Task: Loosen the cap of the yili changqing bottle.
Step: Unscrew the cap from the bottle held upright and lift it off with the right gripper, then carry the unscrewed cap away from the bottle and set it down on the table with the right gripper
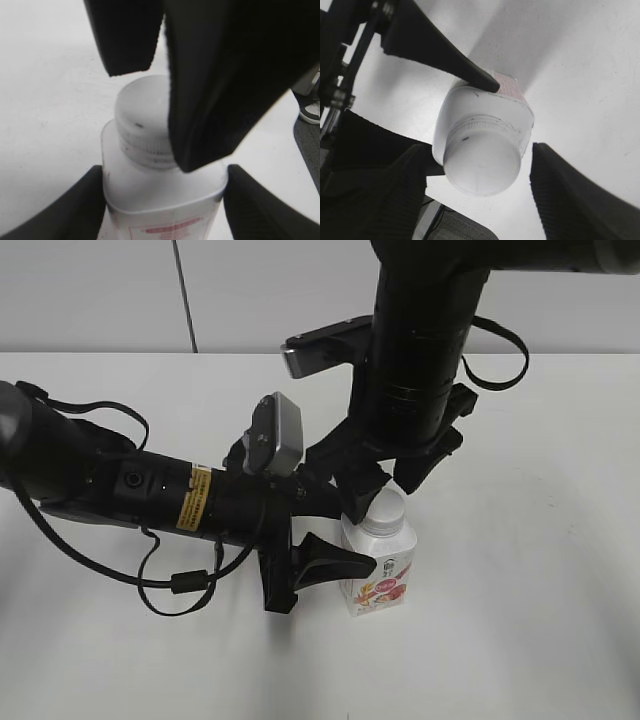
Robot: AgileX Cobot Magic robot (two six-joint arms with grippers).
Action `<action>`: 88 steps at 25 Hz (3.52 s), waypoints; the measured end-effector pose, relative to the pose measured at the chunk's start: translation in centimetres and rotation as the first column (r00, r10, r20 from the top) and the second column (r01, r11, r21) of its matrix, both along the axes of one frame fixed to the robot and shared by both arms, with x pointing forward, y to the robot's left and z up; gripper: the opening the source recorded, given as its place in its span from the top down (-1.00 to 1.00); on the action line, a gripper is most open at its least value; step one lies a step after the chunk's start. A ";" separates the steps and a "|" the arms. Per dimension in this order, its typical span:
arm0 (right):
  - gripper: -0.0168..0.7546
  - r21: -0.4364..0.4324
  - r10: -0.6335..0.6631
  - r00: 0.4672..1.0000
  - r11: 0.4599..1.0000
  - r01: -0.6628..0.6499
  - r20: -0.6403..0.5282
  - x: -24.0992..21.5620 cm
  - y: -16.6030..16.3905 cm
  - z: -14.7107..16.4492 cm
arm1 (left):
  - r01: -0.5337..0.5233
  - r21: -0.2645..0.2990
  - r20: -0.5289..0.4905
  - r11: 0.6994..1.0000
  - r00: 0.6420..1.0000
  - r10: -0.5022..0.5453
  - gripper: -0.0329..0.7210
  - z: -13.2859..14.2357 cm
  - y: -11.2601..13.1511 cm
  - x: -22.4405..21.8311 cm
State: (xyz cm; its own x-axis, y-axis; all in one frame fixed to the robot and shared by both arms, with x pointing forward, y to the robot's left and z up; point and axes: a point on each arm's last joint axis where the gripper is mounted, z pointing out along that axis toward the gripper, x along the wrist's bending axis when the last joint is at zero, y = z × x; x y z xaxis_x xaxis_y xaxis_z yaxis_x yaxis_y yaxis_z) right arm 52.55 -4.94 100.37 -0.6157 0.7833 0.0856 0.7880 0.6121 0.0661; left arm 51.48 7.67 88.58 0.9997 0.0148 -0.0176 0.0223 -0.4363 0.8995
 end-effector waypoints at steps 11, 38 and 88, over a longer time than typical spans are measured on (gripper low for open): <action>-0.38 -0.025 0.008 1.000 1.000 -0.009 -0.025 -0.4 -0.4 -0.9 | 0.002 0.001 0.000 1.000 1.000 -0.002 -0.25 0.0 0.0 0.0; -0.06 -0.021 0.327 0.945 0.945 -0.327 0.017 -0.3 -0.4 -1.1 | 0.004 0.002 0.001 1.000 1.000 -0.004 -0.25 0.0 0.0 0.0; -0.06 0.043 -0.310 0.944 0.951 0.307 0.110 2.8 -16.0 1.8 | 0.007 0.003 0.002 1.000 1.000 -0.007 -0.25 0.0 0.0 0.0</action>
